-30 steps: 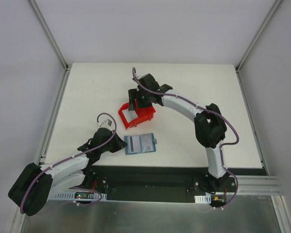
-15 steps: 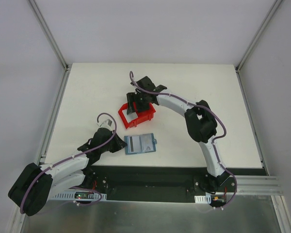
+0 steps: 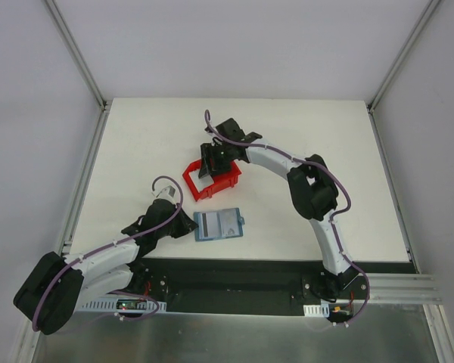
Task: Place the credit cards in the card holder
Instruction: Pick up the credit card from the storage box, then turn over the card slot in the card holder.
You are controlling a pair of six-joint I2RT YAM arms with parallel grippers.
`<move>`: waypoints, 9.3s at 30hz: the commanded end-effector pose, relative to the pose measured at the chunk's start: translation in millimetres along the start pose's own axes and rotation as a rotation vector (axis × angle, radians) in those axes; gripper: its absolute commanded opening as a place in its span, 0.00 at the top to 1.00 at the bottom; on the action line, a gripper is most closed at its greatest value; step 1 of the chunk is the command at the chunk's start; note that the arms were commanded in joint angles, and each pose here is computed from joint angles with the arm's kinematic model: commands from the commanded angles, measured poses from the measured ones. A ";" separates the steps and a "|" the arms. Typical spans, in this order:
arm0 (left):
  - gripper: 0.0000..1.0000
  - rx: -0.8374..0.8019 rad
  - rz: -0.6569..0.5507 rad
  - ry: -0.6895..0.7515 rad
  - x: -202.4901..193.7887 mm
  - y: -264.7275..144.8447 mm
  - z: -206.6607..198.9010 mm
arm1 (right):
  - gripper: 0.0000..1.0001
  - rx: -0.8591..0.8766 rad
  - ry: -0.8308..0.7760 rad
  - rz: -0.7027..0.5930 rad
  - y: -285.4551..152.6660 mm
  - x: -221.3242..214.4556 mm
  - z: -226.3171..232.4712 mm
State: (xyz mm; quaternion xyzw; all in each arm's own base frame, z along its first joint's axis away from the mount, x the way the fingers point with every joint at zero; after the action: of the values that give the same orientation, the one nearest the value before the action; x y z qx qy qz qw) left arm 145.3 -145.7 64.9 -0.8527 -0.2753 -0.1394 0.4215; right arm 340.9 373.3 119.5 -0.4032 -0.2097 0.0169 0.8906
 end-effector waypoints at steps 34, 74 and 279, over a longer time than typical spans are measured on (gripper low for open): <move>1.00 -0.028 0.009 0.027 2.3 1.0 -7.4 | 0.90 0.005 -0.043 -0.143 -47.2 17.8 18.1; 1.00 -0.143 -0.005 0.043 5.5 -14.3 -22.9 | 0.99 -0.064 0.038 -0.466 -64.4 -141.2 84.1; 1.00 0.088 0.059 0.009 -19.7 -15.2 15.0 | 1.00 -0.458 0.178 -0.276 -74.1 -196.7 17.2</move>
State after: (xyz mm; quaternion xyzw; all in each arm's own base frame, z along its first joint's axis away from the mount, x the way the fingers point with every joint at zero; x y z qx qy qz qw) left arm 126.1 -138.6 66.3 -0.8499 -0.2574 -0.1268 0.4420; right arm 144.5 292.3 116.5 -0.5720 -0.1985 -0.1841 0.7743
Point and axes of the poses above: each gripper's point midway between its finger pads, its own y axis out along the fingers, its own z axis along the line the jaws close on, x = y × z, the point moved 7 cm from there along -y, back along the fingers, and after that the axes turned 5 degrees about y, right-handed, at the moved point
